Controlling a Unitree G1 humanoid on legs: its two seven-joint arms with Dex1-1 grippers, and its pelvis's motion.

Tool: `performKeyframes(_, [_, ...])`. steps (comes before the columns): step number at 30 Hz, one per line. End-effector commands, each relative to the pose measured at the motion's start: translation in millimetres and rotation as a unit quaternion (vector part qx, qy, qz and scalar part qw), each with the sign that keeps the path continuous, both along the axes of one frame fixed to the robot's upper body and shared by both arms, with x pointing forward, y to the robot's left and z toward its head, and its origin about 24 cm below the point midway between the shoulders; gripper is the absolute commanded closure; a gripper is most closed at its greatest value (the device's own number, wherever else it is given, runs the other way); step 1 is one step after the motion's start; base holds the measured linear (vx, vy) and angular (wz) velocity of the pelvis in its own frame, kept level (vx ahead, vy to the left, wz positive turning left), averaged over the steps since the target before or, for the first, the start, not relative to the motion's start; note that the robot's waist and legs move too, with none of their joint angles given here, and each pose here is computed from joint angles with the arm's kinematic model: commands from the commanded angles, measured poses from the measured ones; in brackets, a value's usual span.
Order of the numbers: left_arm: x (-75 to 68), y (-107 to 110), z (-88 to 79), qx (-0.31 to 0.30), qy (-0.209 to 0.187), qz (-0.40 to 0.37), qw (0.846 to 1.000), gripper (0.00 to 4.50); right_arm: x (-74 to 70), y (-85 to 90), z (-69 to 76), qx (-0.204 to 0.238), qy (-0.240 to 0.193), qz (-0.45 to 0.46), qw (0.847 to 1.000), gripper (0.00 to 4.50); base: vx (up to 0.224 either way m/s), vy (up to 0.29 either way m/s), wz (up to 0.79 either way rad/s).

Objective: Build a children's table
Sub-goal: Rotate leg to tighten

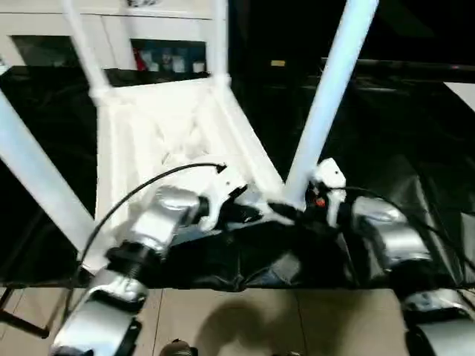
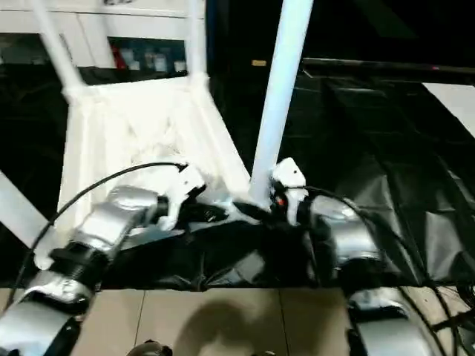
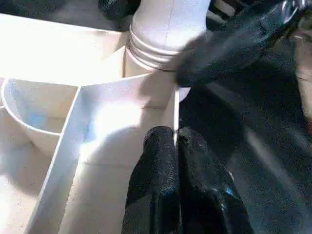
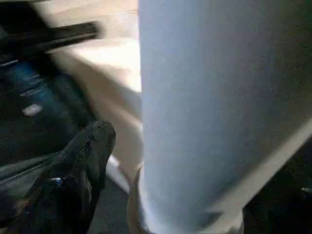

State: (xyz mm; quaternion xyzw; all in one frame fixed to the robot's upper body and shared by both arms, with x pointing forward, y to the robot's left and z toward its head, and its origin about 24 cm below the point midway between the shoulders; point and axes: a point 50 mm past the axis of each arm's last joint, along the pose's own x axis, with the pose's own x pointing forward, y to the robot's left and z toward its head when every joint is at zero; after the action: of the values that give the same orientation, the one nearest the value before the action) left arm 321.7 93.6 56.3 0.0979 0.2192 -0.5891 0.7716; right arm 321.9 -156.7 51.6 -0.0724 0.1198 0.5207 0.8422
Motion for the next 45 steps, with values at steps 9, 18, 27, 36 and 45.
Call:
performKeyframes(9, [-19.8, -11, 20.6, -0.061, 0.018, -0.151, 0.986, 4.5, -22.6, 1.4, -1.0, -0.021, 0.05, 0.144, 0.988, 0.55, 0.0, 0.0, 0.0])
performKeyframes(18, [-18.9, -7, 22.4, -0.058, 0.023, -0.154, 0.986, 4.5, -19.1, -1.2, -0.6, -0.04, 0.04, 0.137, 0.989, 1.28, 0.0, 0.0, 0.0])
performKeyframes(27, [-16.2, -11, 17.7, -0.049, 0.019, -0.126, 0.991, 4.5, -20.6, 2.7, -2.1, -0.005, 0.05, 0.119, 0.992, 1.77, 0.0, 0.0, 0.0])
performKeyframes(36, [10.9, -41, 16.8, -0.047, -0.027, 0.04, 0.998, 4.5, 4.9, 23.8, -13.2, 0.037, 0.022, -0.079, 0.996, 1.83, 0.0, 0.0, 0.0])
performKeyframes(45, [17.2, -64, 15.0, -0.031, -0.058, 0.12, 0.991, 4.5, 16.4, 57.5, -6.9, 0.072, -0.003, -0.139, 0.988, 1.83, 0.0, 0.0, 0.0])
